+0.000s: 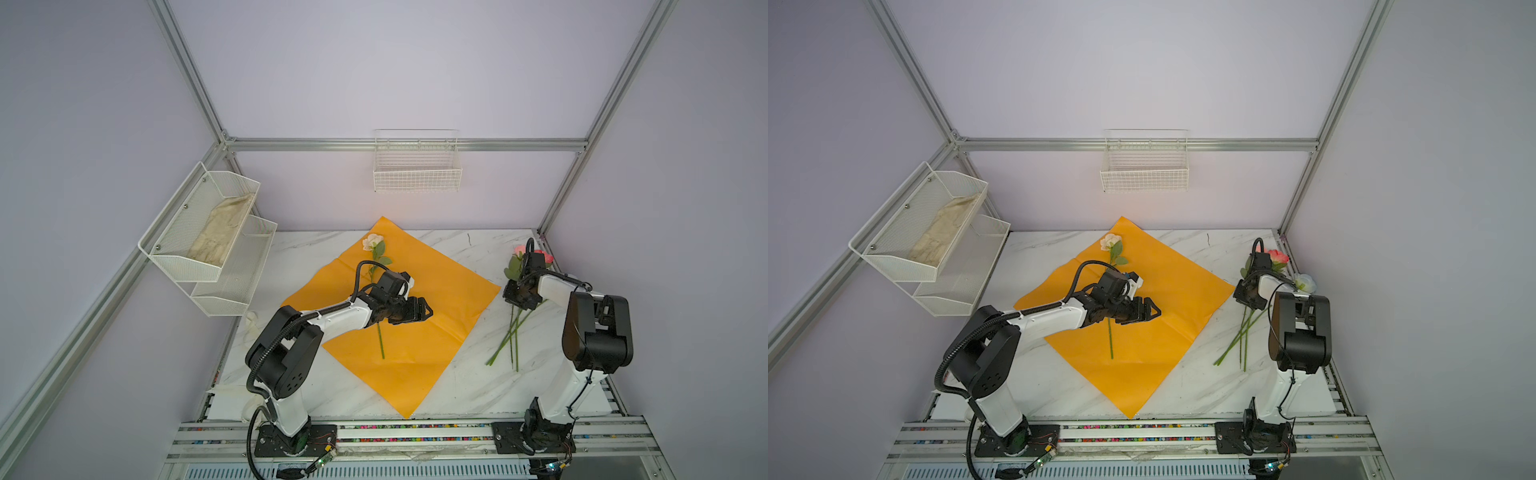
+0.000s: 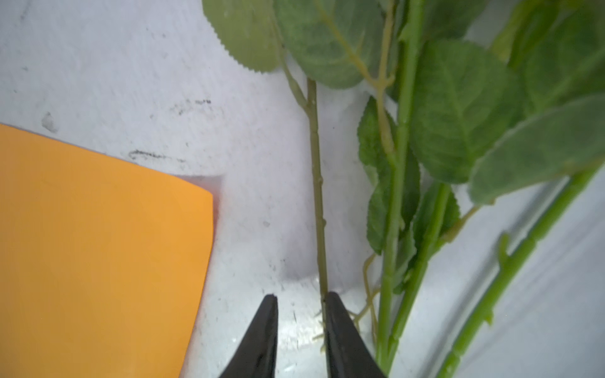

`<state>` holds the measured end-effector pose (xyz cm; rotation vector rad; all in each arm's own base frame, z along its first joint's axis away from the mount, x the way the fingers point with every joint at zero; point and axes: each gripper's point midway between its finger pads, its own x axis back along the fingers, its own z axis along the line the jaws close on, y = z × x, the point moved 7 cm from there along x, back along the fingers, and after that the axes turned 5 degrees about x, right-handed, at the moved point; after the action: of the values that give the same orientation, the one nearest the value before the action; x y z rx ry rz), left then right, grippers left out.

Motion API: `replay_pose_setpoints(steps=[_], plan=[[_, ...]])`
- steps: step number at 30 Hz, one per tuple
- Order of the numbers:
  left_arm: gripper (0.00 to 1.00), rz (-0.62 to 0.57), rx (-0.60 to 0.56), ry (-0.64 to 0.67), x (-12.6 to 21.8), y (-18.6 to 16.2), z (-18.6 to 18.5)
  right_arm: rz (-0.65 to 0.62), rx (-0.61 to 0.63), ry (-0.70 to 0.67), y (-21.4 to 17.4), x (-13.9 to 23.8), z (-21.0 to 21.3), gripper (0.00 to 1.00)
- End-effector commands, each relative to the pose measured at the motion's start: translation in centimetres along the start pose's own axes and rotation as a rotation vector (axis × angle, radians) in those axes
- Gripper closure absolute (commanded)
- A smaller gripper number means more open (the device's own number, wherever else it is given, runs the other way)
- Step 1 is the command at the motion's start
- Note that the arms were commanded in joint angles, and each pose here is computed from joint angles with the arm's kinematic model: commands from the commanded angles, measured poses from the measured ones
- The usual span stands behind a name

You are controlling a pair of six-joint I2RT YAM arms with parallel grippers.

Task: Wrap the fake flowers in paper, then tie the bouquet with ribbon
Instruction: 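Move right gripper back to the roses and grasp the pink rose stem, then carry the pink rose onto the paper beside the cream rose, release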

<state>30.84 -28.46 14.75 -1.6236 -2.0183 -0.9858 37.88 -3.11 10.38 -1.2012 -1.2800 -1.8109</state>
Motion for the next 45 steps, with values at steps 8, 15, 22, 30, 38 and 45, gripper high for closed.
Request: replay_pose_setpoints(steps=[8, 15, 22, 30, 38, 45], plan=[[0.21, -0.056, -0.068, -0.085, 0.9, 2.7, -3.6, -0.008, 0.019, -0.078, -1.8, 3.3, 0.1, 0.72], [0.21, -0.057, -0.069, -0.086, 0.7, 2.8, -3.6, 0.053, 0.046, -0.112, -3.0, 1.4, -0.4, 0.74], [0.21, -0.06, -0.07, -0.074, 1.0, 2.7, -3.5, 0.065, 0.051, -0.121, -3.0, 0.3, -0.4, 0.74], [0.21, -0.055, -0.064, -0.073, 0.9, 2.7, -3.4, 0.116, 0.057, -0.111, -4.3, -1.5, -0.6, 0.74], [0.21, -0.069, -0.068, -0.063, 1.2, 2.8, -3.5, 0.005, 0.041, -0.095, -2.2, 1.1, -0.1, 0.94], [0.2, -0.226, -0.05, 0.035, 4.0, 3.4, -2.7, -0.206, 0.069, 0.078, 1.7, 8.1, 2.7, 0.98]])
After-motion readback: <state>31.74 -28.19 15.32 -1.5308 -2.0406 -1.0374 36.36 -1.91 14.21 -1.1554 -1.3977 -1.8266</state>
